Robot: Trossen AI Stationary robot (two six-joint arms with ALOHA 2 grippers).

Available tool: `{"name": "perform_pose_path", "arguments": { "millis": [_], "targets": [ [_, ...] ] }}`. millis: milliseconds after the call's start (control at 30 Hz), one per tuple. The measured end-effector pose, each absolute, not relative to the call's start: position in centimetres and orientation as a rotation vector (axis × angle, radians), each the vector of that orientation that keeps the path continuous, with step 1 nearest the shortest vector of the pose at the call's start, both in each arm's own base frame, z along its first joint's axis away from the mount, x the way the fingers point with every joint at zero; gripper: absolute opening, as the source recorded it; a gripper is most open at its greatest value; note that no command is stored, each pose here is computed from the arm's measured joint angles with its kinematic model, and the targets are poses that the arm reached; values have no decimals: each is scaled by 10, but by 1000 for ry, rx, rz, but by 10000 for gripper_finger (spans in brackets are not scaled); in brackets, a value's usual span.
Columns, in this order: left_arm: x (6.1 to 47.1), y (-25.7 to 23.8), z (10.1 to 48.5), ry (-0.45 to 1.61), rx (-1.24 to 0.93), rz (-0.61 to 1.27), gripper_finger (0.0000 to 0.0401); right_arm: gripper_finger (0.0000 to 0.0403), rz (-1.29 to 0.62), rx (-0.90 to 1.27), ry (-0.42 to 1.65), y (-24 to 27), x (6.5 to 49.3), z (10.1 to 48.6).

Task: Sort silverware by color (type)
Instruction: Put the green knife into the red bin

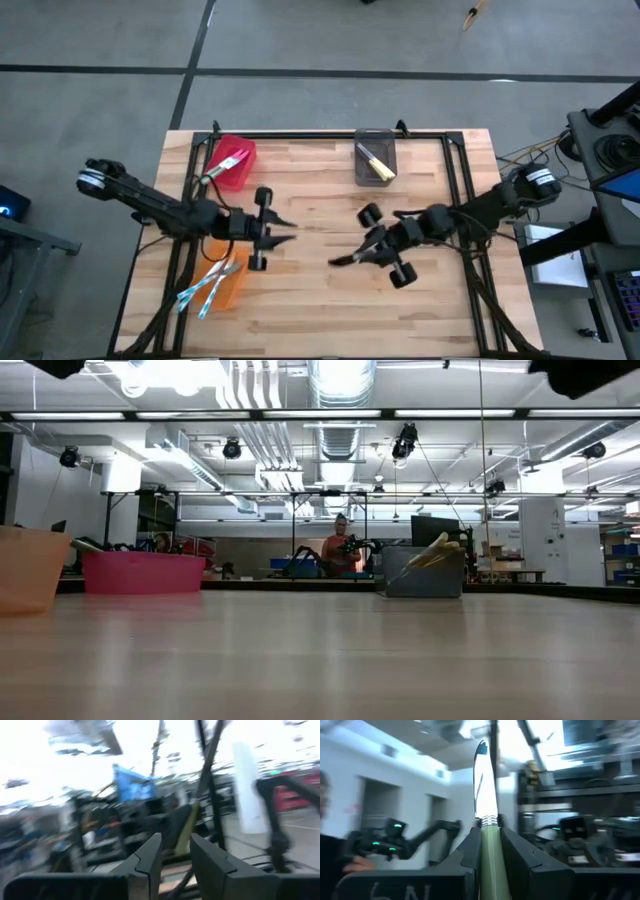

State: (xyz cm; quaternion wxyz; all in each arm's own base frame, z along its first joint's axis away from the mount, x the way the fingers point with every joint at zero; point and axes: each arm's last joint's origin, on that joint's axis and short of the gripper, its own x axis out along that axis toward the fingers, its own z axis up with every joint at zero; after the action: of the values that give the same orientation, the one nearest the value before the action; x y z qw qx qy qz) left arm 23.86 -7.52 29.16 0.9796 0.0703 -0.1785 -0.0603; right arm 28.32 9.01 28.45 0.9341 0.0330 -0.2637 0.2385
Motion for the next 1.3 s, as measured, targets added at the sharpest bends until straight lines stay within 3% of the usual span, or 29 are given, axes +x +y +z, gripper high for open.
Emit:
{"name": "perform_pose_path", "arguments": {
  "millis": [200,400,600,1067,1200,1300],
  "targets": [
    [249,-89,307,-425,214,-262,116,45,572,155,-518,90,325,287],
    [254,-95,318,-466,245,-268,162,45,642,284,-462,90,355,282],
    [252,-100,319,-488,283,-369,172,45,660,381,-431,84,375,279],
    [251,-103,323,-504,279,-380,138,45,638,477,-383,69,394,272],
    [252,-102,323,-502,278,-369,95,45,637,475,-381,69,394,271],
    [252,-101,323,-485,265,-308,37,45,637,462,-385,69,394,271]
  ]
}}
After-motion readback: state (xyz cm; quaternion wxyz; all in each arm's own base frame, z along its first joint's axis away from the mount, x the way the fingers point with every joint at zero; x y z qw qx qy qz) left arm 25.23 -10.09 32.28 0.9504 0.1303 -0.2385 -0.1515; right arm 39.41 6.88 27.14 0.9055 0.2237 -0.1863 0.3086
